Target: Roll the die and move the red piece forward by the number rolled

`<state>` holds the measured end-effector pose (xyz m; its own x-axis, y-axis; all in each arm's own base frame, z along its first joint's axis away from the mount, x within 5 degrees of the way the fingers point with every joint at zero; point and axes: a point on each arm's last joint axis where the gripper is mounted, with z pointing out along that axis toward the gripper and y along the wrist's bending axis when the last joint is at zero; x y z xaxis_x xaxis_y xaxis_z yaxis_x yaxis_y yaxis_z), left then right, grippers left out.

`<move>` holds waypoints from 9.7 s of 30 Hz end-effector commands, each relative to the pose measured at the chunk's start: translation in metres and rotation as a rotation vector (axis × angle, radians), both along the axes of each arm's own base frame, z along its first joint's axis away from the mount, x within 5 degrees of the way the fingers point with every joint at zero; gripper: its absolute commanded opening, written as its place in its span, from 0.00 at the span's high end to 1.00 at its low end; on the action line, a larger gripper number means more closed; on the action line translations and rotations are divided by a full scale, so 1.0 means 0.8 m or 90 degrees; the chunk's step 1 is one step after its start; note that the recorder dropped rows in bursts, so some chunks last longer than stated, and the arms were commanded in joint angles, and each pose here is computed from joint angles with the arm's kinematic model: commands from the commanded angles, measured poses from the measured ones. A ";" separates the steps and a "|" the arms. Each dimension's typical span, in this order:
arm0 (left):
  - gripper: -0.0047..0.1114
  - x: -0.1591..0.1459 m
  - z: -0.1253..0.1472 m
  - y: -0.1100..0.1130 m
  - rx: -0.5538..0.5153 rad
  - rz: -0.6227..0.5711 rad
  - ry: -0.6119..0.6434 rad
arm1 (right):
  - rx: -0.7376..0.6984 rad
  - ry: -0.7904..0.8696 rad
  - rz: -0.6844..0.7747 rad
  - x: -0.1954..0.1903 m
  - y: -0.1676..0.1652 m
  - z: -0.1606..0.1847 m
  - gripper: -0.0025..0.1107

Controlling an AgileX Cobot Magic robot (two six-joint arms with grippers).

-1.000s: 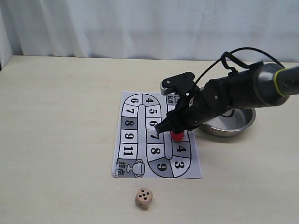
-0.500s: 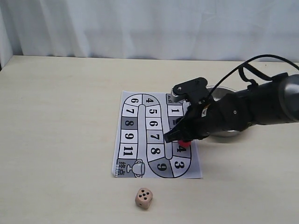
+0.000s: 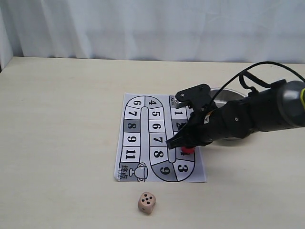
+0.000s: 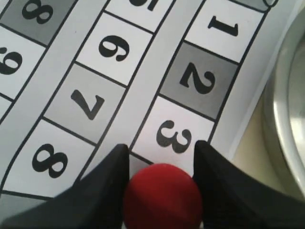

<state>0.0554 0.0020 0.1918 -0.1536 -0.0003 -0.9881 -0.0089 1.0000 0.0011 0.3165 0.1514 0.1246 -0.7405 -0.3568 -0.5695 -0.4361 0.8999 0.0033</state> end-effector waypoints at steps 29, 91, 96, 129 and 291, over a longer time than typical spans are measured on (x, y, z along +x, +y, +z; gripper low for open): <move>0.96 0.000 0.001 0.000 -0.004 -0.001 -0.007 | 0.007 -0.023 0.064 -0.068 0.015 -0.014 0.94; 0.96 0.000 0.001 0.000 -0.004 -0.001 -0.007 | 0.040 -0.106 -0.316 0.016 -0.197 0.068 0.93; 0.96 0.000 0.001 0.000 -0.004 -0.001 -0.007 | 0.043 -0.049 -0.305 0.022 -0.195 0.081 0.93; 0.96 0.000 0.001 0.000 -0.004 -0.001 -0.007 | 0.015 -0.055 -0.304 -0.062 -0.197 0.232 0.93; 0.96 0.000 0.001 0.000 -0.004 -0.001 -0.007 | 0.089 -0.535 -0.257 -0.326 -0.189 0.087 0.93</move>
<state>0.0554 0.0020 0.1918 -0.1536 -0.0003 -0.9881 -0.0089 1.0000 0.0011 0.0561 0.0001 0.1946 -0.1257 -0.0577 -0.9904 -0.0005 0.9983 -0.0581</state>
